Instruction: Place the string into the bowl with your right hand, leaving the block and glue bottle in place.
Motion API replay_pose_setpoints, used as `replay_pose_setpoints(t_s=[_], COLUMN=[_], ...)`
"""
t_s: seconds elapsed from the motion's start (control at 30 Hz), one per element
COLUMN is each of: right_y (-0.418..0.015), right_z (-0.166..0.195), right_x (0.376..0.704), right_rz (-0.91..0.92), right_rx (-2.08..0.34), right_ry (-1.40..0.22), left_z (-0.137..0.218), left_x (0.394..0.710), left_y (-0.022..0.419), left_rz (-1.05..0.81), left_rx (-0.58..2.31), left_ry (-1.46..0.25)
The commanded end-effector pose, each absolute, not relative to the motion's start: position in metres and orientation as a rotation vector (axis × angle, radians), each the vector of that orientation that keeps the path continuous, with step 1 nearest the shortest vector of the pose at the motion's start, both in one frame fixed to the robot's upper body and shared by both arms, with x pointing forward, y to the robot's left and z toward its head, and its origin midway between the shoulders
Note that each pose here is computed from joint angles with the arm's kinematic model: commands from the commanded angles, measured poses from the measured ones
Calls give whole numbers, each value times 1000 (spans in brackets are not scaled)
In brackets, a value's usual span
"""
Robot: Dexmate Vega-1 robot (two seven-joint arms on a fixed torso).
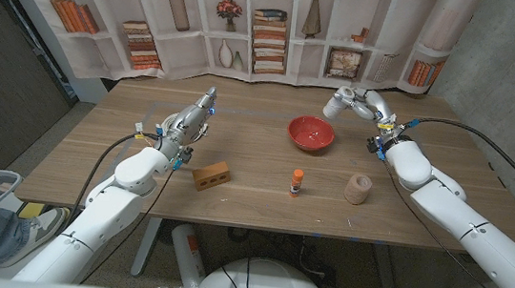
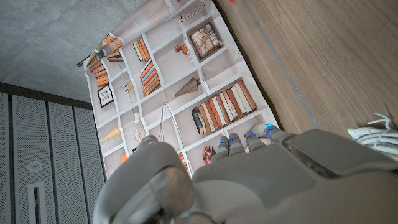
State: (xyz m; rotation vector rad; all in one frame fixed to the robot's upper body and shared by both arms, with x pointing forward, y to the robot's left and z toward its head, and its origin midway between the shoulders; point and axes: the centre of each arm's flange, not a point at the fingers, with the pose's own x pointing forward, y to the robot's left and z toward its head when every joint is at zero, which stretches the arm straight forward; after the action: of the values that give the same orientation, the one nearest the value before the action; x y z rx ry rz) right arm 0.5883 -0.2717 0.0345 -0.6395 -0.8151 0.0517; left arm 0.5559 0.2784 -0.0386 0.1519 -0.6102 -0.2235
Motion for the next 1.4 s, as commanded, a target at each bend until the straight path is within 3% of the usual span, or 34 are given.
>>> replay_pose_setpoints(t_s=[0.03, 1.4], right_y=[-257, -226], right_z=[37, 29], right_x=[591, 612], right_rz=[75, 108], right_rx=[-655, -707], right_ry=[-833, -820], left_z=[-39, -38], left_x=[554, 558], left_y=[281, 286], left_rz=[-218, -212], left_rx=[153, 149], left_ry=[-611, -606])
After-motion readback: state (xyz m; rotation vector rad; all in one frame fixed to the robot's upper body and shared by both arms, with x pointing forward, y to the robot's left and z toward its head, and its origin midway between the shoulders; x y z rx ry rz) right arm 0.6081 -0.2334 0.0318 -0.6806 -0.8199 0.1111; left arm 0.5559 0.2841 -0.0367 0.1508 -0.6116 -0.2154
